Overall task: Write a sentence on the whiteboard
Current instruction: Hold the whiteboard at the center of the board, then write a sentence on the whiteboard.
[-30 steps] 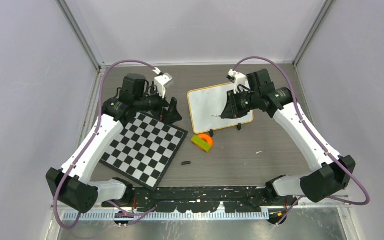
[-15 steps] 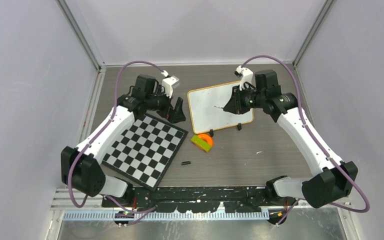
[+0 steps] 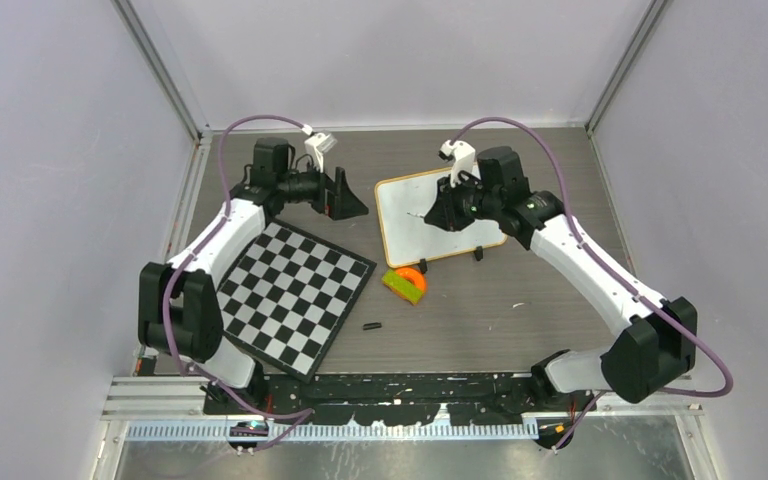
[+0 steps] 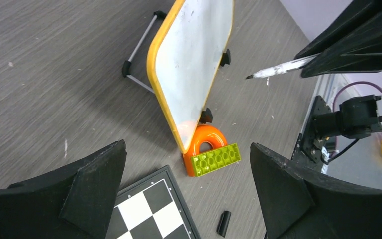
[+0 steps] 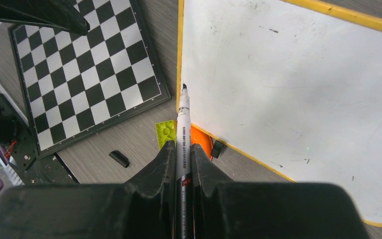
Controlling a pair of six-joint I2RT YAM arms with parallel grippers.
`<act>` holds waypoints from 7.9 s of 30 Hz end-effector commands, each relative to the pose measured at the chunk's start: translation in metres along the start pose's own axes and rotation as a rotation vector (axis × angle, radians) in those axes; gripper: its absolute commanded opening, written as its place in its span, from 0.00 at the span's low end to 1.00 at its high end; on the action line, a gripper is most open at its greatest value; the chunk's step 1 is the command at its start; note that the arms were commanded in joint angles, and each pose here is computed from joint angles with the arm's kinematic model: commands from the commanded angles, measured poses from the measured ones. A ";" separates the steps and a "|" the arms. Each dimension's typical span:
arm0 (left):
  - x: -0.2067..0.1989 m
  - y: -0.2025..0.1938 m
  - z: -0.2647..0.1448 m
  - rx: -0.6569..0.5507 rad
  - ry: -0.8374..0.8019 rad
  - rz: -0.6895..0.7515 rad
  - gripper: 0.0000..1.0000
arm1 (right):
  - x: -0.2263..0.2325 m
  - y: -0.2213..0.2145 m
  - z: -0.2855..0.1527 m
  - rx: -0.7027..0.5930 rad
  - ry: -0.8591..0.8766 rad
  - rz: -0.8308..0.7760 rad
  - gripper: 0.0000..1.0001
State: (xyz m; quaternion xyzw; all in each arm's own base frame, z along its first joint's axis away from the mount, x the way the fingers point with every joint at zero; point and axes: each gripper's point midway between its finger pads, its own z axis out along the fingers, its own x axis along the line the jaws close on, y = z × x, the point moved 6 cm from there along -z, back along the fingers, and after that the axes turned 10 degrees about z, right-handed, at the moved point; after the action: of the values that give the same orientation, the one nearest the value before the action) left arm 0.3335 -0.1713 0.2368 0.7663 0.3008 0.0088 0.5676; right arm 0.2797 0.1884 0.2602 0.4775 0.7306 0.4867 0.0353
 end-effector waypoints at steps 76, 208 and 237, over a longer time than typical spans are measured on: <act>0.026 0.014 0.064 -0.145 -0.242 -0.071 0.32 | 0.018 0.037 0.024 -0.082 0.034 -0.062 0.00; 0.028 0.004 0.069 -0.159 -0.264 -0.060 0.00 | 0.008 0.033 0.037 -0.040 -0.093 -0.085 0.00; 0.029 0.002 0.070 -0.157 -0.259 -0.060 0.00 | -0.019 0.042 0.049 -0.059 -0.194 -0.051 0.00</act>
State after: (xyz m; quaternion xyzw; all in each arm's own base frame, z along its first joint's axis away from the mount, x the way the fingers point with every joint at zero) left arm 0.3850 -0.2160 0.1911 0.7059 0.2782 -0.0919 0.6448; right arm 0.3308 0.2179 0.2303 0.5033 0.7473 0.4245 0.0893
